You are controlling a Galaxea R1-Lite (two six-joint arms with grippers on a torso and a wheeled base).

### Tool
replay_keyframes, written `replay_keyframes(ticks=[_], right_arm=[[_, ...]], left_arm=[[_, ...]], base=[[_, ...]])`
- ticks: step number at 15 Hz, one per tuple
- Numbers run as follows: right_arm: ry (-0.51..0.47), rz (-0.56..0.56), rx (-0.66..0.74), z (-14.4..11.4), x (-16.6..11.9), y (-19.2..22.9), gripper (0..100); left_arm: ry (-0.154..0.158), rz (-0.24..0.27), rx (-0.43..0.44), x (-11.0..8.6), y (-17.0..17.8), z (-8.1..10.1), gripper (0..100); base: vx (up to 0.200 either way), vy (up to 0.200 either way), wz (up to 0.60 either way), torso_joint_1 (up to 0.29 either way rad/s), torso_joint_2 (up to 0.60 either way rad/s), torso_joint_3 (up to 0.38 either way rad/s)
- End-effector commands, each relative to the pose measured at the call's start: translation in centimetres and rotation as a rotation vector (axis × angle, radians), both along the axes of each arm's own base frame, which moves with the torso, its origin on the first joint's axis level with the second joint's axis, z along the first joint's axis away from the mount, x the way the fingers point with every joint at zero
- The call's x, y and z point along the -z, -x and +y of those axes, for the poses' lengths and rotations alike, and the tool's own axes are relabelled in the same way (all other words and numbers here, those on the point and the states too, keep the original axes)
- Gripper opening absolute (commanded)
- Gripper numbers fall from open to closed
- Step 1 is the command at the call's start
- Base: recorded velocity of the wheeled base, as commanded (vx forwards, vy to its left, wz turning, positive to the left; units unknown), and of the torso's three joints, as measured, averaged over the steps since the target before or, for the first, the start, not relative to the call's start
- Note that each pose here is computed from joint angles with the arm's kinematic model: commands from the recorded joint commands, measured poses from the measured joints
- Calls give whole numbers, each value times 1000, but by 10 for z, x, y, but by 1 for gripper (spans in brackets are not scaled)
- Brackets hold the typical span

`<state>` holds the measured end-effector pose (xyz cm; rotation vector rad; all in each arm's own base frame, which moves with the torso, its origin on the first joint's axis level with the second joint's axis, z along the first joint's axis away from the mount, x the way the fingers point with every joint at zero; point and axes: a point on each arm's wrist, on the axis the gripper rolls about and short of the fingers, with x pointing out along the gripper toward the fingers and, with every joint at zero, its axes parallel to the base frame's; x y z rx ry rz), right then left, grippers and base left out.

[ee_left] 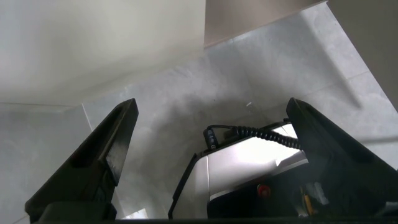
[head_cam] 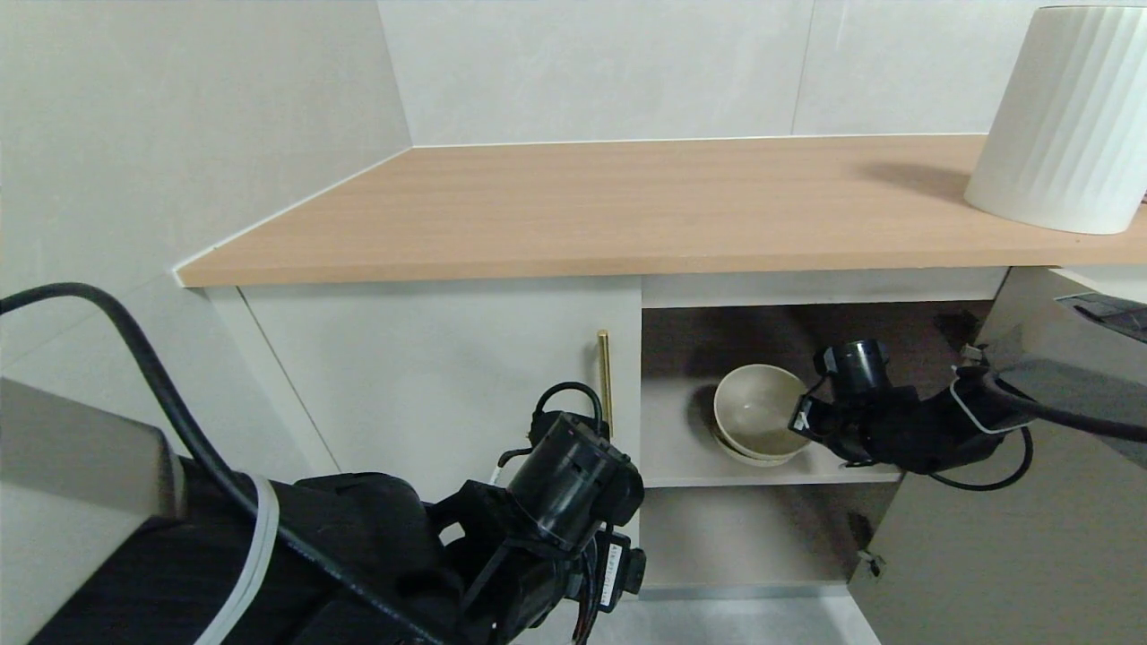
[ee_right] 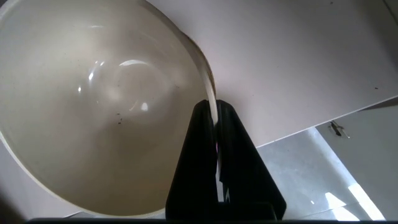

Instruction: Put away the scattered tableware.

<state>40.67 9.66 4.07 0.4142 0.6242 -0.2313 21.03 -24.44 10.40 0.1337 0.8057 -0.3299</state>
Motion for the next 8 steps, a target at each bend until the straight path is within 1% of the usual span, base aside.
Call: replay_keyframes(ticks=[1, 8], right_arm=[[1, -1, -1, 0, 0, 0, 0], [-3, -2, -7, 2, 1, 0, 0]], left_arm=[[-2, 1, -2, 1, 0, 0, 100], [-1, -1, -1, 0, 0, 0, 100]], base=[[0, 0, 0, 0, 0, 0], [0, 0, 0, 0, 0, 0]])
